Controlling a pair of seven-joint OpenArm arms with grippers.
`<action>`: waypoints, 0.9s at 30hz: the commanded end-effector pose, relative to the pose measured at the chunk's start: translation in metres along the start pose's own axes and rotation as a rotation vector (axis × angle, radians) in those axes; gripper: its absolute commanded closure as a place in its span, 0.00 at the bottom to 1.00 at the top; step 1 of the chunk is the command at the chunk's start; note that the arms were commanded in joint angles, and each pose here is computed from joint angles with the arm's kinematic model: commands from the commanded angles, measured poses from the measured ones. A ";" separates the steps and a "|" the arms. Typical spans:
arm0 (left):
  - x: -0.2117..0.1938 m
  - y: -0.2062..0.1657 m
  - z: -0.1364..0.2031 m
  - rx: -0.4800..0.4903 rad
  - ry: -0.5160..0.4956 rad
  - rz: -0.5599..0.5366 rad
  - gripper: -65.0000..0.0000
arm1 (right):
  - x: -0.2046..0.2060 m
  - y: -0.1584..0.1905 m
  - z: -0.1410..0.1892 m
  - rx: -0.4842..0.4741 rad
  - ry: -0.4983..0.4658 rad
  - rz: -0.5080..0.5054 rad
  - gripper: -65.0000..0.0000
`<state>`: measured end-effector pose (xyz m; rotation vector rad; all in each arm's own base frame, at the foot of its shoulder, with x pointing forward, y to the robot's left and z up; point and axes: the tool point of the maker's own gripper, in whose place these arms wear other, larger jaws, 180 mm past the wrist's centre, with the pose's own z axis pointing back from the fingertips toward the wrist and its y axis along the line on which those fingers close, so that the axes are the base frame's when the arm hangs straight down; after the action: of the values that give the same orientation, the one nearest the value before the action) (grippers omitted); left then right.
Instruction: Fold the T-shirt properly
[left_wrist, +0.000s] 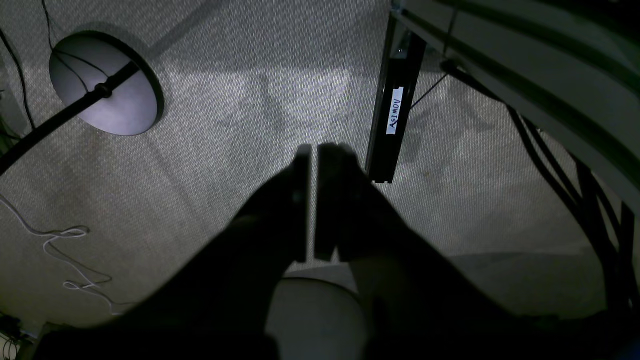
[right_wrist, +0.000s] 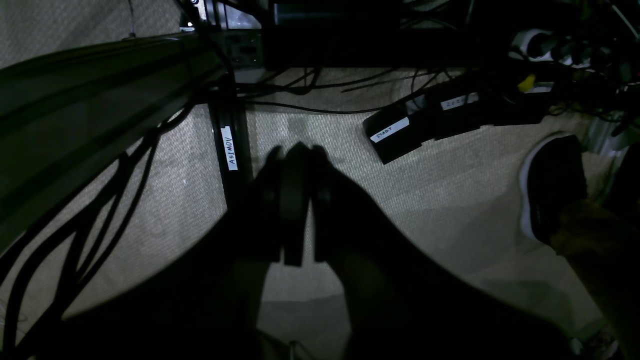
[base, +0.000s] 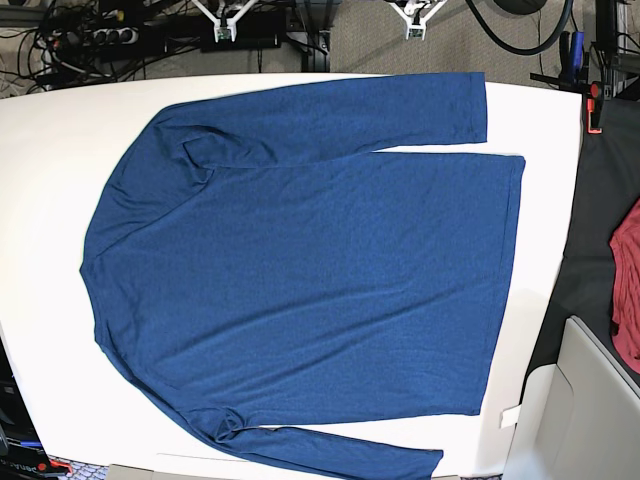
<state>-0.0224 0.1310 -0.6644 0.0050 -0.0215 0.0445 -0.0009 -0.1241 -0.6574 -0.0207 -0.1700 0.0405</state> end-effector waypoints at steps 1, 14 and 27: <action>-0.008 0.001 0.001 0.003 0.007 0.003 1.00 | -0.002 -0.002 0.001 -0.002 -0.001 0.005 1.00; -0.011 0.002 0.001 0.004 0.011 -0.004 1.00 | -0.007 -0.001 0.002 -0.001 0.006 0.006 1.00; -0.030 0.008 0.005 0.014 0.005 -0.002 1.00 | -0.029 -0.020 0.006 -0.028 0.040 0.019 1.00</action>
<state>-0.0427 0.1351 -0.6607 0.0152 -0.0315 0.0423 -0.0273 -0.1434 -0.6565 -0.0482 -0.1302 0.0547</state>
